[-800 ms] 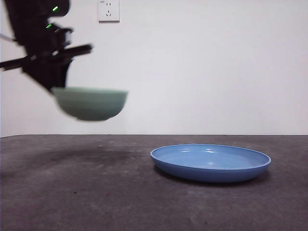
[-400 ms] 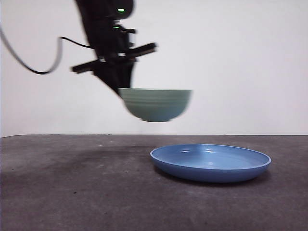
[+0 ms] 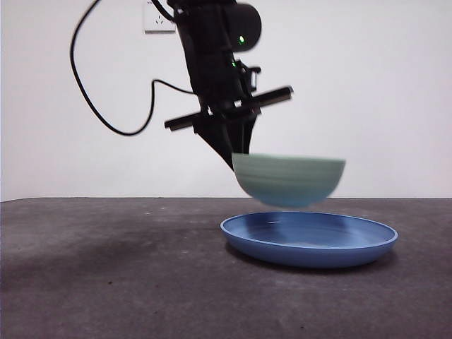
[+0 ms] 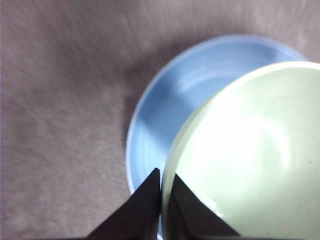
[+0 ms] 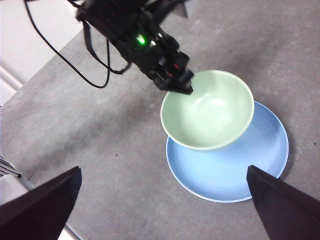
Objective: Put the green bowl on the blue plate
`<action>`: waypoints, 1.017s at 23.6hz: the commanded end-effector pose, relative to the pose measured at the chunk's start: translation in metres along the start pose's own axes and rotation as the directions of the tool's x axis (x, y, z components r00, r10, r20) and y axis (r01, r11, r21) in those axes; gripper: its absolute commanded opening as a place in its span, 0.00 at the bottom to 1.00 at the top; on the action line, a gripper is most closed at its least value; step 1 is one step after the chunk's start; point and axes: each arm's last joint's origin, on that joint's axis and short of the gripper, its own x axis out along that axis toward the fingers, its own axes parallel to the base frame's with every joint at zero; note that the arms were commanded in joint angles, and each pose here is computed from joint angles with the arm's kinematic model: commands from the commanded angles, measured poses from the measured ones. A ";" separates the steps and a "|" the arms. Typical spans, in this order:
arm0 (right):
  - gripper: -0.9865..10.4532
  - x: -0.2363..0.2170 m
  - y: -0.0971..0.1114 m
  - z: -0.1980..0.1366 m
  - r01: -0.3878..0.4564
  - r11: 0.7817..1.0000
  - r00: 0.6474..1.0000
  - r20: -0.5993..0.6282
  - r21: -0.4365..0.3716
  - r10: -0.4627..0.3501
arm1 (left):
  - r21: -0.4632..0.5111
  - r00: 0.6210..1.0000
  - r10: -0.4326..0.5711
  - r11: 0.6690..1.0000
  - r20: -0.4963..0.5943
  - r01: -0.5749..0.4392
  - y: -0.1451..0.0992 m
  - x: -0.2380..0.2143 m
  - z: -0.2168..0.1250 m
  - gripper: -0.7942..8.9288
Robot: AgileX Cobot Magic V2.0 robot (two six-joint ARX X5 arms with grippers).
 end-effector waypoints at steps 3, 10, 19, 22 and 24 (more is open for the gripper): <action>0.62 -0.002 0.002 0.003 -0.005 1.000 1.000 0.007 -0.003 0.005 | 0.017 0.999 0.003 1.000 -0.054 -0.002 -0.010 0.031 0.001 0.09; 0.62 -0.002 0.002 0.003 -0.004 1.000 1.000 0.002 -0.002 0.004 | 0.017 0.997 -0.001 1.000 -0.080 0.002 -0.009 0.049 0.000 0.09; 0.62 -0.002 0.002 0.003 -0.004 1.000 1.000 0.002 -0.002 0.004 | 0.003 0.996 -0.057 0.998 -0.062 0.058 -0.012 0.050 0.003 0.23; 0.62 -0.002 0.002 0.003 -0.004 1.000 1.000 0.002 -0.002 0.004 | -0.015 0.997 -0.059 0.998 -0.055 0.058 -0.011 0.049 0.004 0.38; 0.62 -0.002 0.002 0.003 -0.005 1.000 1.000 0.002 -0.001 0.005 | -0.038 0.997 -0.060 0.998 -0.047 0.059 -0.008 0.044 0.006 0.63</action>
